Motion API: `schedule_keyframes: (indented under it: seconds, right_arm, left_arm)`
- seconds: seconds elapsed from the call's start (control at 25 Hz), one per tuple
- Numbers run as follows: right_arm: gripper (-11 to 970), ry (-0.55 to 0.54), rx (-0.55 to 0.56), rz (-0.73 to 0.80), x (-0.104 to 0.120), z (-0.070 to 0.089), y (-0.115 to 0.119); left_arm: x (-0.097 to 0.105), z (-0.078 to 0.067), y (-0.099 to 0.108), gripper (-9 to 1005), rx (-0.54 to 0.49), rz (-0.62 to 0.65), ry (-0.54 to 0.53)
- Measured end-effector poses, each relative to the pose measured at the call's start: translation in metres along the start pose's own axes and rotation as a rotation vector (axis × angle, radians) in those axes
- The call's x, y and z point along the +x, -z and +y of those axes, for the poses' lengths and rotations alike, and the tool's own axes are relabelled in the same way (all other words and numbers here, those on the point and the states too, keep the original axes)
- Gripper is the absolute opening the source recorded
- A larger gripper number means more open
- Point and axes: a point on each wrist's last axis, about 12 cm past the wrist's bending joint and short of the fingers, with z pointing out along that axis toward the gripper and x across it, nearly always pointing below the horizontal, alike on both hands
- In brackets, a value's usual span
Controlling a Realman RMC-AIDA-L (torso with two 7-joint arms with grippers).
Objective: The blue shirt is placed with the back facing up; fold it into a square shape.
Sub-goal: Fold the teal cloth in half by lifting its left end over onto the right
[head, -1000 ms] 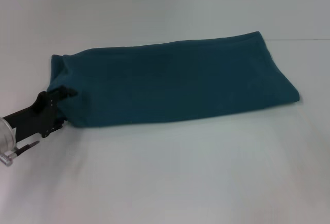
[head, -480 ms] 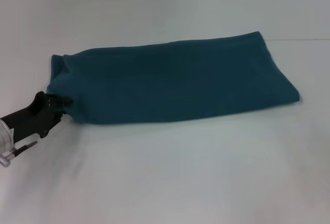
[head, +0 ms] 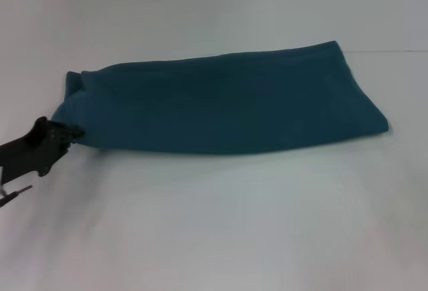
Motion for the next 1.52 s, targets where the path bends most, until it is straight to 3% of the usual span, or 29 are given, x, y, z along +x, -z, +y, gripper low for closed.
schedule_keyframes:
  seconds: [0.32, 0.64, 0.76, 0.96, 1.28, 1.52]
  right_arm:
    - [756, -0.001, 0.002, 0.000, -0.003, 0.001, 0.002]
    - [753, -0.015, 0.003, 0.000, -0.001, 0.000, 0.001]
    - [752, -0.020, 0.001, 0.001, 0.000, -0.001, -0.001]
    - [751, -0.015, -0.001, 0.009, -0.001, 0.000, -0.004]
    - [748, -0.010, -0.002, 0.008, -0.002, 0.001, -0.005]
    - [746, -0.007, -0.003, 0.012, -0.002, 0.001, -0.007]
  left_arm:
    - [-0.021, 0.011, 0.039, 30, -0.076, -0.050, -0.201]
    - [-0.035, 0.028, 0.062, 30, -0.182, -0.124, -0.234]
    - [-0.037, 0.027, 0.061, 30, -0.181, -0.126, -0.240]
    - [-0.036, 0.009, 0.051, 29, -0.085, -0.102, -0.265]
    - [-0.035, -0.036, 0.035, 29, 0.158, -0.038, -0.301]
    - [-0.026, -0.077, 0.001, 30, 0.267, 0.069, -0.343]
